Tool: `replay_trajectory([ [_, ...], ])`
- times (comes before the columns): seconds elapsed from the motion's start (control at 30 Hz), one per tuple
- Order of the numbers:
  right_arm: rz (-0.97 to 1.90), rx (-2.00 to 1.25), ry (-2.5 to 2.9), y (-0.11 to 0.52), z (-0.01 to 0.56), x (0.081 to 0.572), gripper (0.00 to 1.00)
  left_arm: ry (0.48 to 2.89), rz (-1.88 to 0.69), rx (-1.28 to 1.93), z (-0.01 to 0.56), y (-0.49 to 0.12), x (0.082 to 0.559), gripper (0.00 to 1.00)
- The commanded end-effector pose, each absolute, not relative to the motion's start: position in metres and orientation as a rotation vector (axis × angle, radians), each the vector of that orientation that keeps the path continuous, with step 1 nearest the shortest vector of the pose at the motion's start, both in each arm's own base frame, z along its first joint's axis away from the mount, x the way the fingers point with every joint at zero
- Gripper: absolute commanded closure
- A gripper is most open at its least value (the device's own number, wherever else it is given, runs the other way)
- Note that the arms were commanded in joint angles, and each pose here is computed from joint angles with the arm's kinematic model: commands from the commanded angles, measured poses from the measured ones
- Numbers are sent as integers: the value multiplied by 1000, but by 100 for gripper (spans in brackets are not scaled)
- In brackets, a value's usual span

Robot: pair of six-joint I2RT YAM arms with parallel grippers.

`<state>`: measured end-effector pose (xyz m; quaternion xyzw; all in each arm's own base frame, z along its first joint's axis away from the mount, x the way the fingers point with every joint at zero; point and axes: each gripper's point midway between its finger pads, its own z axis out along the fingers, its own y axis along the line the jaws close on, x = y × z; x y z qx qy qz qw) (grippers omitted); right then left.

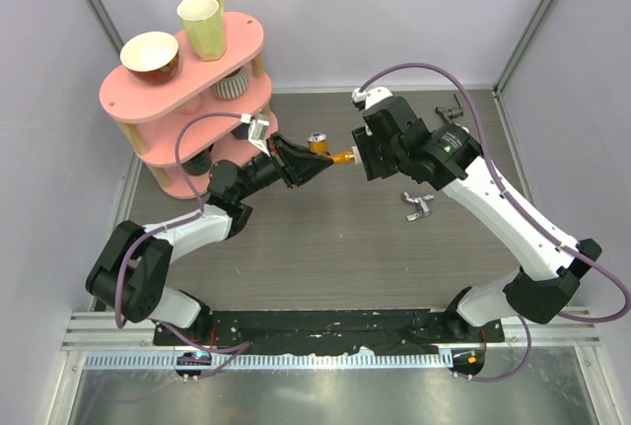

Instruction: Install the water faucets

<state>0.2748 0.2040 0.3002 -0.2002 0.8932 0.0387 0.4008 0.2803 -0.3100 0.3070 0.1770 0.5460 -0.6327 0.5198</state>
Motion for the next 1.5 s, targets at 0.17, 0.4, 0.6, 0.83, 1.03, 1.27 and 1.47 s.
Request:
replay_trajectory([
  [0.17, 383, -514, 2157, 244, 340, 279, 99, 1214, -1306, 777, 305, -313, 256, 100],
  [0.4, 427, -540, 2221, 245, 331, 277, 99, 1237, -1209, 886, 295, -314, 249, 100],
  [0.6, 451, -556, 2269, 245, 324, 277, 99, 1275, -1064, 1003, 280, -316, 244, 100],
  [0.83, 486, -605, 2321, 249, 313, 273, 99, 1241, -905, 1140, 274, -318, 236, 100],
  [1.03, 504, -627, 2353, 249, 309, 273, 99, 1243, -757, 1218, 266, -318, 229, 100],
  [1.27, 515, -657, 2382, 251, 304, 272, 99, 1219, -629, 1277, 259, -319, 225, 100],
  [1.47, 517, -675, 2405, 251, 298, 272, 99, 1184, -547, 1312, 257, -320, 222, 100],
])
